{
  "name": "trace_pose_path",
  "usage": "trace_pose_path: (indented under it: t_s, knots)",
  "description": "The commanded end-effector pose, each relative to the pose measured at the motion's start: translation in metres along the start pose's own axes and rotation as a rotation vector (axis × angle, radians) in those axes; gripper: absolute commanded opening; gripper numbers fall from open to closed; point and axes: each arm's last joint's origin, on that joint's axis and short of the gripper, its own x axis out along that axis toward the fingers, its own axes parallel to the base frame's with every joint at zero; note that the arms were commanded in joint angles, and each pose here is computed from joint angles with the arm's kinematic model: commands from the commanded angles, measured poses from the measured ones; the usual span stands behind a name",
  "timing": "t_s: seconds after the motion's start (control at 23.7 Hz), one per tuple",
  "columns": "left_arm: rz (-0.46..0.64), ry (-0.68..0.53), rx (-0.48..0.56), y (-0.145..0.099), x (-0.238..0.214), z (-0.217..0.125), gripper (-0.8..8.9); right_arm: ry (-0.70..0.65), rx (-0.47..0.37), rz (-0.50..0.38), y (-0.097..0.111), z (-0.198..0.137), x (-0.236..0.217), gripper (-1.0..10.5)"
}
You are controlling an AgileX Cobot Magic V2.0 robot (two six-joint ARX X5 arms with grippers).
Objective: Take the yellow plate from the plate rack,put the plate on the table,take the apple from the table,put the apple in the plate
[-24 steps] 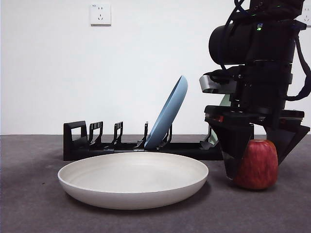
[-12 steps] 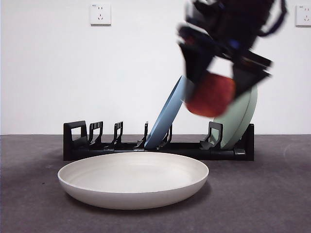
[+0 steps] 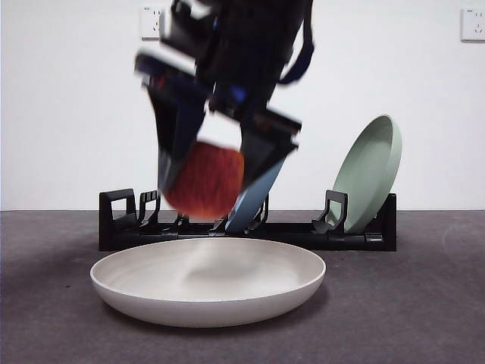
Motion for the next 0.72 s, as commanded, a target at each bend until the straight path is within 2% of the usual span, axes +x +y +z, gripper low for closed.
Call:
trace_pose_path:
  t_s: [0.04, 0.17, 0.3, 0.55, 0.63, 0.72]
  knots:
    - [0.006, 0.008, 0.018, 0.000, 0.001, -0.002, 3.14, 0.053, 0.010, -0.007, -0.001, -0.002, 0.023, -0.1]
    - [0.007, 0.011, 0.021, 0.000, 0.001, -0.002, 3.14, 0.110, 0.009, -0.065, -0.005, -0.006, 0.044, 0.0]
    - [0.008, 0.020, 0.029, 0.000, 0.001, -0.003, 3.14, 0.118, 0.010, -0.063, -0.005, -0.007, 0.047, 0.3]
    - [0.009, 0.026, 0.034, 0.000, 0.000, -0.004, 3.14, 0.118, 0.010, -0.065, -0.005, -0.007, 0.047, 4.6]
    - [0.009, 0.027, 0.034, 0.000, 0.000, -0.004, 3.14, 0.118, 0.010, -0.065, -0.005, -0.007, 0.047, 5.2]
    - [0.009, 0.027, 0.034, 0.000, 0.000, -0.004, 3.14, 0.118, 0.010, -0.065, -0.005, -0.007, 0.047, 5.4]
